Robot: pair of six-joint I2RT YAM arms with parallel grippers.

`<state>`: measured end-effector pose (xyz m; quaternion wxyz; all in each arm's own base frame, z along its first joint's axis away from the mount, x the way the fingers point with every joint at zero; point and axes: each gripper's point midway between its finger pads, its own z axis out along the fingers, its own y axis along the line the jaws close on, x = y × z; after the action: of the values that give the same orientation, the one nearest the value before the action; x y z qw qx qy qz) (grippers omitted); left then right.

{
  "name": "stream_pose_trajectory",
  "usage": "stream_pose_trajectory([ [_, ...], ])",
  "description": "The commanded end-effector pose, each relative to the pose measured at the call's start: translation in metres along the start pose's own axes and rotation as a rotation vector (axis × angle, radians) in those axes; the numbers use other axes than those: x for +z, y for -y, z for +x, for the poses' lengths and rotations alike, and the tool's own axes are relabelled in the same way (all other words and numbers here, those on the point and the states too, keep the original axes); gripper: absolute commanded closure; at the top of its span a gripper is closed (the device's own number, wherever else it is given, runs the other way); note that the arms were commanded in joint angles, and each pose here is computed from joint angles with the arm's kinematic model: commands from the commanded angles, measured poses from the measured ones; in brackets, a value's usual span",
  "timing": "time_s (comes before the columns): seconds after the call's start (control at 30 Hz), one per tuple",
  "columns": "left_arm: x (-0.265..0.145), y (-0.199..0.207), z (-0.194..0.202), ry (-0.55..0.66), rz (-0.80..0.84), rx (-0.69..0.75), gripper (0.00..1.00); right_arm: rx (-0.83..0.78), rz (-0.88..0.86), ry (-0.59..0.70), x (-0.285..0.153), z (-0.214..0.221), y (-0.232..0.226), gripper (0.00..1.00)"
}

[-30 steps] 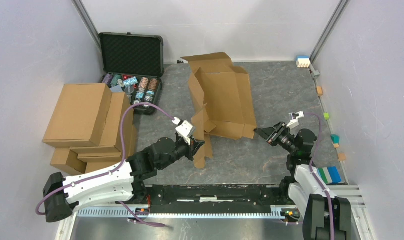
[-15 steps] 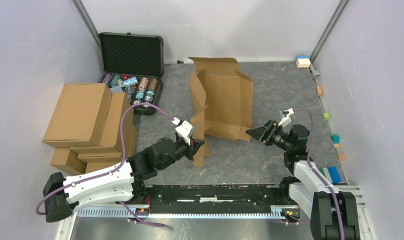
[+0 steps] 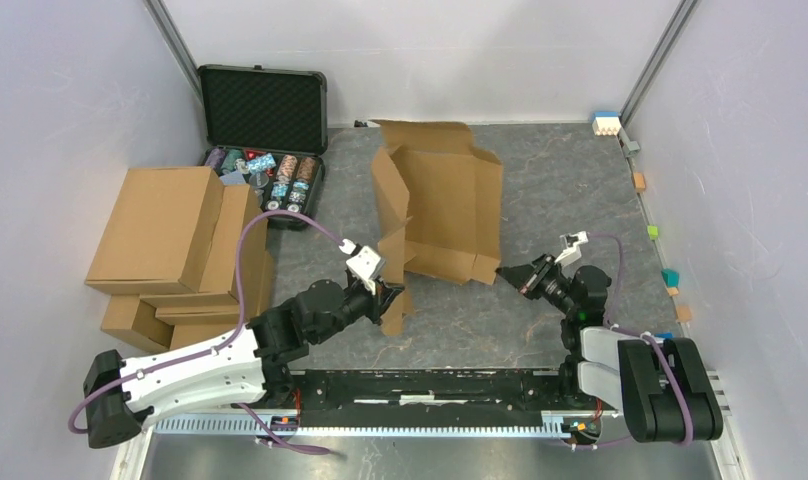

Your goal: Fold the paper box

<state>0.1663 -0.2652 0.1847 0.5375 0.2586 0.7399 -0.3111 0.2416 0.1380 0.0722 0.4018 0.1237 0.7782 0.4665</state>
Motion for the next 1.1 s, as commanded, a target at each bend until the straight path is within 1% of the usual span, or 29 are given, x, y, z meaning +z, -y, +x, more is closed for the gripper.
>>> stream_pose_trajectory([
  [0.0,-0.008,-0.004,0.030,-0.096,-0.002,0.021,0.98,0.028,-0.280,0.113,-0.014,-0.021,-0.065,1.00],
  [0.13,-0.008,-0.007,0.035,-0.106,-0.013,0.022,0.98,0.127,-0.397,0.097,-0.027,-0.022,-0.093,1.00],
  [0.2,-0.007,-0.007,0.036,-0.107,-0.014,0.021,0.98,0.161,-0.426,0.079,-0.031,-0.022,-0.101,1.00],
  [0.27,-0.006,-0.006,0.037,-0.108,-0.009,0.019,0.98,0.172,-0.442,0.064,-0.032,-0.021,-0.106,1.00],
  [0.4,-0.002,-0.002,0.039,-0.124,0.004,0.020,0.98,0.141,-0.482,0.049,-0.035,-0.024,-0.118,0.99],
  [0.43,-0.002,-0.002,0.039,-0.127,0.004,0.018,0.98,0.132,-0.488,0.043,-0.035,-0.025,-0.120,0.96],
  [0.5,-0.001,-0.003,0.037,-0.121,-0.005,0.013,0.98,0.093,-0.485,0.018,-0.032,-0.024,-0.121,0.79],
  [0.53,-0.002,-0.003,0.035,-0.115,-0.009,0.007,0.98,0.055,-0.473,0.004,-0.029,-0.023,-0.118,0.68],
  [0.57,-0.002,-0.003,0.034,-0.110,-0.009,0.006,0.98,0.015,-0.453,-0.001,-0.025,-0.024,-0.115,0.60],
  [0.63,-0.003,-0.004,0.031,-0.102,-0.012,0.008,0.98,-0.060,-0.324,-0.017,-0.012,-0.022,-0.088,0.49],
  [0.67,-0.004,-0.005,0.031,-0.104,-0.016,0.012,0.98,-0.118,-0.232,-0.030,-0.007,-0.020,-0.069,0.44],
  [0.73,-0.005,-0.007,0.033,-0.112,-0.024,0.022,0.98,-0.268,-0.019,0.015,-0.002,-0.041,-0.039,0.34],
  [0.8,-0.005,-0.008,0.034,-0.117,-0.029,0.028,0.98,-0.386,0.148,0.045,-0.007,-0.058,-0.016,0.23],
  [0.83,-0.006,-0.008,0.033,-0.117,-0.030,0.031,0.98,-0.426,0.245,0.068,-0.012,-0.071,-0.004,0.19],
  [0.87,-0.005,-0.008,0.031,-0.112,-0.029,0.033,0.98,-0.458,0.326,0.080,-0.016,-0.081,0.006,0.17],
  [0.93,-0.005,-0.008,0.028,-0.109,-0.028,0.036,0.98,-0.490,0.448,0.084,-0.022,-0.094,0.023,0.10],
  [1.0,-0.004,-0.007,0.027,-0.109,-0.029,0.040,0.98,-0.483,0.533,0.083,-0.022,-0.101,0.038,0.04],
  [1.07,-0.004,-0.007,0.028,-0.112,-0.028,0.042,0.98,-0.466,0.576,0.072,-0.018,-0.104,0.050,0.02],
])
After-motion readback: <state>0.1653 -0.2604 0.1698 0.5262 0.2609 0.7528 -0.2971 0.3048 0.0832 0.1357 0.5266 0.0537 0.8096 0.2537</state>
